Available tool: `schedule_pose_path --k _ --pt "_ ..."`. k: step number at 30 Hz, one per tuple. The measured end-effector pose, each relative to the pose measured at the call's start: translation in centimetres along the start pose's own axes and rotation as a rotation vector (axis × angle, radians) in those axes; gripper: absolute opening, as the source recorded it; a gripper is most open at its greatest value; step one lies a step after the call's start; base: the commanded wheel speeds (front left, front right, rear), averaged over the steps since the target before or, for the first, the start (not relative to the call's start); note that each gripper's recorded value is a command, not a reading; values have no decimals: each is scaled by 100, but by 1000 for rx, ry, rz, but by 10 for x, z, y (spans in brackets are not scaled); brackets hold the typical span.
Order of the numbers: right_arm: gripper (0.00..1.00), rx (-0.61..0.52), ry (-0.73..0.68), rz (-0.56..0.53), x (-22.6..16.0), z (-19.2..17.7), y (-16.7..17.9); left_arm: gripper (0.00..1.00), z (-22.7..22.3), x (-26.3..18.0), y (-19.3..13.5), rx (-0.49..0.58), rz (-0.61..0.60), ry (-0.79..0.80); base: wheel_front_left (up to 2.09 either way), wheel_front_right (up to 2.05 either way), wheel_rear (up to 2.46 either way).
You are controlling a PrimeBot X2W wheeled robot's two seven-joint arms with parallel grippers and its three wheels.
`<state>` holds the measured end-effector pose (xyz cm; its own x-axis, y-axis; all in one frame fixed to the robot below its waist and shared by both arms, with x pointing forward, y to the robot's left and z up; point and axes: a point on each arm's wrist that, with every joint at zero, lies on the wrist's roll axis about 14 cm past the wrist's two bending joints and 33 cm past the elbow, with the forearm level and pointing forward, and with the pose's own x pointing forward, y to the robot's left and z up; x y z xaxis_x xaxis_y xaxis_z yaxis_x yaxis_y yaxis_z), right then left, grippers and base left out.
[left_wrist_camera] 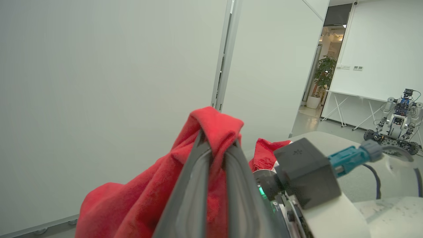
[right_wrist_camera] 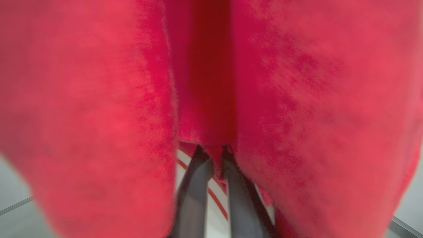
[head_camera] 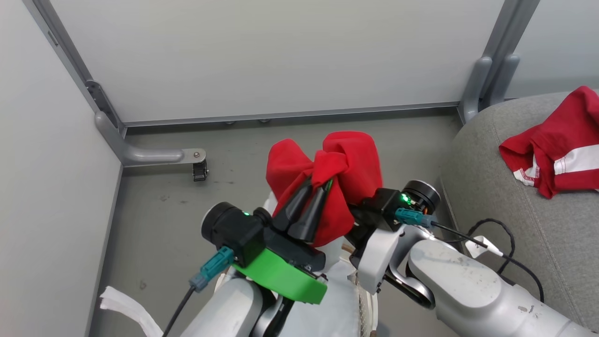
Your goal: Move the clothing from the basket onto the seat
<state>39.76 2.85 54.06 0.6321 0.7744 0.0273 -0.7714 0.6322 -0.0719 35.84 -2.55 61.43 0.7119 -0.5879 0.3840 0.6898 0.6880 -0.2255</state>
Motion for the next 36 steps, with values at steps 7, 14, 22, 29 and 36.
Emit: schedule_pose_path --k 7,14,22,29,36 --pt "0 57 -8 -69 -17 -9 -8 100 -1 -1 14 17 49 0 0 0 0" --pt "0 108 -11 -219 -56 -19 -29 100 -35 0 14 14 44 92 0 0 0" --pt "0 143 -28 -428 -113 -24 -58 100 -63 17 -14 3 -67 153 0 0 0" --pt "0 188 -26 -635 -172 -35 -75 100 -91 34 -50 -45 -196 204 0 0 0" --pt "0 182 -21 -891 -247 -41 -99 100 -120 44 -95 -98 -360 263 0 0 0"
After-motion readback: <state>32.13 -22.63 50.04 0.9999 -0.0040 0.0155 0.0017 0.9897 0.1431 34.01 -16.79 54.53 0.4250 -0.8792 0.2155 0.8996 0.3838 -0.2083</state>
